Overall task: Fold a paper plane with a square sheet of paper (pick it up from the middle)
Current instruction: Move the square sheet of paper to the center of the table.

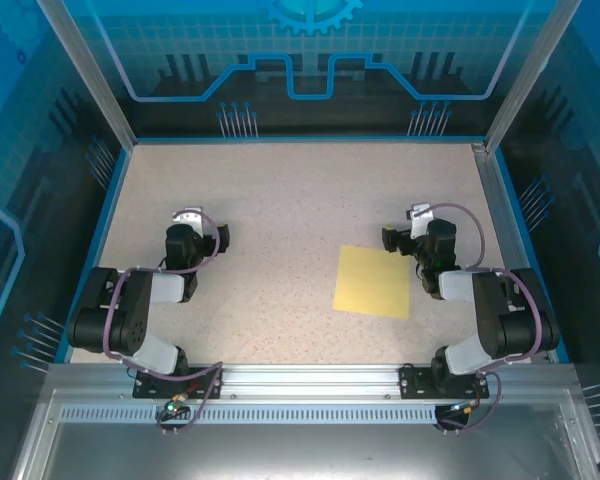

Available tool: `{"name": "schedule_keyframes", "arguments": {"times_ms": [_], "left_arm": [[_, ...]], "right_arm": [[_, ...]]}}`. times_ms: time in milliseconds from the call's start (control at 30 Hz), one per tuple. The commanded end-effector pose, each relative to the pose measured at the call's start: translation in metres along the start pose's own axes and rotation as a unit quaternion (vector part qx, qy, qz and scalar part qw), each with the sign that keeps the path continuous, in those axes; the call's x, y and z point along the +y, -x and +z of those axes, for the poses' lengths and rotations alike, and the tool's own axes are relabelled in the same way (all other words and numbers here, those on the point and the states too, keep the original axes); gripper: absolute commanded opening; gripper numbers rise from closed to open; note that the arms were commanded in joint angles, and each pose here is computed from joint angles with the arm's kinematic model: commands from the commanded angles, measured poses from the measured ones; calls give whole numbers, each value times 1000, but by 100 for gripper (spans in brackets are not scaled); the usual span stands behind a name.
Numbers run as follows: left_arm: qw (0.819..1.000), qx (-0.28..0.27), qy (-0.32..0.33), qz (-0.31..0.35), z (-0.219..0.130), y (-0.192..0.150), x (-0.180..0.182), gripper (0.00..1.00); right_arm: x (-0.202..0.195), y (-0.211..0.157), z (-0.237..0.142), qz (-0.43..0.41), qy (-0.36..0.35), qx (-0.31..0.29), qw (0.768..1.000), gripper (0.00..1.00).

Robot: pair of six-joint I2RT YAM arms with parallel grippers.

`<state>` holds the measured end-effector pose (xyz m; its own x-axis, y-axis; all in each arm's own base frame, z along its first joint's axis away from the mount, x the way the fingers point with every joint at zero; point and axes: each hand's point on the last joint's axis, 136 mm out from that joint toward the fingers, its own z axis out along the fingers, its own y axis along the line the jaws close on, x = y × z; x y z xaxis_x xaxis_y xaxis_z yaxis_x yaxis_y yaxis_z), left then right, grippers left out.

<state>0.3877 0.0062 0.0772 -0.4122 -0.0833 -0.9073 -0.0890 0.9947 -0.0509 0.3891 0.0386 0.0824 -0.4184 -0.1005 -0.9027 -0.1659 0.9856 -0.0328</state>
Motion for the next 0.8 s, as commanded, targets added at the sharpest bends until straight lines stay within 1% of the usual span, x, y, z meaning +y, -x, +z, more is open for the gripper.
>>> {"name": "schedule_keyframes", "arguments": {"times_ms": [0,767], "left_arm": [[1000,-21,-15,-6,2,16,-7,99],[1000,-21,-15,-5,2,16,-7,98]], "right_arm": [[-5,13,1,-7,-6,-18,1000,99],[-5,13,1,-4,-3,-18,1000,99]]}}
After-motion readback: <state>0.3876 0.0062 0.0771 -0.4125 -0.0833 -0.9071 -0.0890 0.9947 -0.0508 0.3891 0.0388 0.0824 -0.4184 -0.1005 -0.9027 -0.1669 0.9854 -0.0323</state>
